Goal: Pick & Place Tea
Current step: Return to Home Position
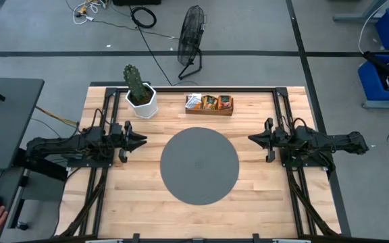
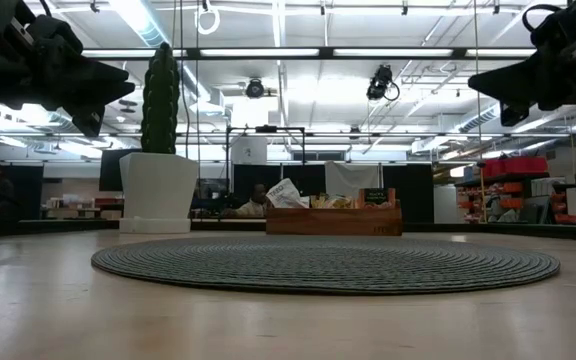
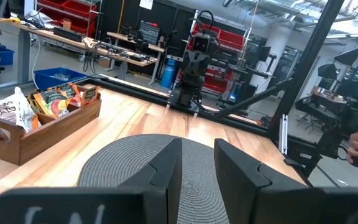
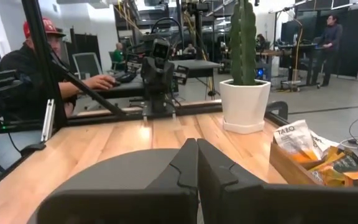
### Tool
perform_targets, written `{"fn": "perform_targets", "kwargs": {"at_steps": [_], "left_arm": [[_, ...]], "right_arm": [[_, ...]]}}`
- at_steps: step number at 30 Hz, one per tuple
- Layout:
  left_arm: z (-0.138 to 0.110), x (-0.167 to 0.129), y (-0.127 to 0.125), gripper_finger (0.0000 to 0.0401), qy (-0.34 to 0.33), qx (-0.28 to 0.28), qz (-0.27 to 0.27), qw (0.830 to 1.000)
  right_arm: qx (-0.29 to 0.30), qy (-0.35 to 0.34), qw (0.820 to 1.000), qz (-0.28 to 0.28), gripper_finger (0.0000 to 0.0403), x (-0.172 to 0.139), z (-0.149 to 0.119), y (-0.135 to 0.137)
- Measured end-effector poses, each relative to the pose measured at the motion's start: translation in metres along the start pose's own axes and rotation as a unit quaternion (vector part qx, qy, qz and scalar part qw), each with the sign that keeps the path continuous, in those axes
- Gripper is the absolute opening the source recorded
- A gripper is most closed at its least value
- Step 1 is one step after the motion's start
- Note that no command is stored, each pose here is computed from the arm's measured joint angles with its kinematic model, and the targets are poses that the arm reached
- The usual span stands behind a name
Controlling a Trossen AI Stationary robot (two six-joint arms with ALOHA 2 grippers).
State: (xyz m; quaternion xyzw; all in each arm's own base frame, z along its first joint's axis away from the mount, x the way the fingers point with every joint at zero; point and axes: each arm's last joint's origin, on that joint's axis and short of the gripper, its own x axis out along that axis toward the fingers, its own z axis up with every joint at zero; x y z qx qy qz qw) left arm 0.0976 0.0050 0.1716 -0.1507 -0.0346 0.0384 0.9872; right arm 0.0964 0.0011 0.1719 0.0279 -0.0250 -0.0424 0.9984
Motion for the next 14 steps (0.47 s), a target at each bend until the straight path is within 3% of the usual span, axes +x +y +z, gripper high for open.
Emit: {"fn": "perform_targets", "kwargs": {"at_steps": [14], "left_arm": [[0.0000,0.0000,0.0000,0.0096,0.000,0.000,0.000,1.000]], "right_arm": [[0.007,-0.001,1.000,-0.009,0.0021,0.0001,0.0002,-0.0015]]}}
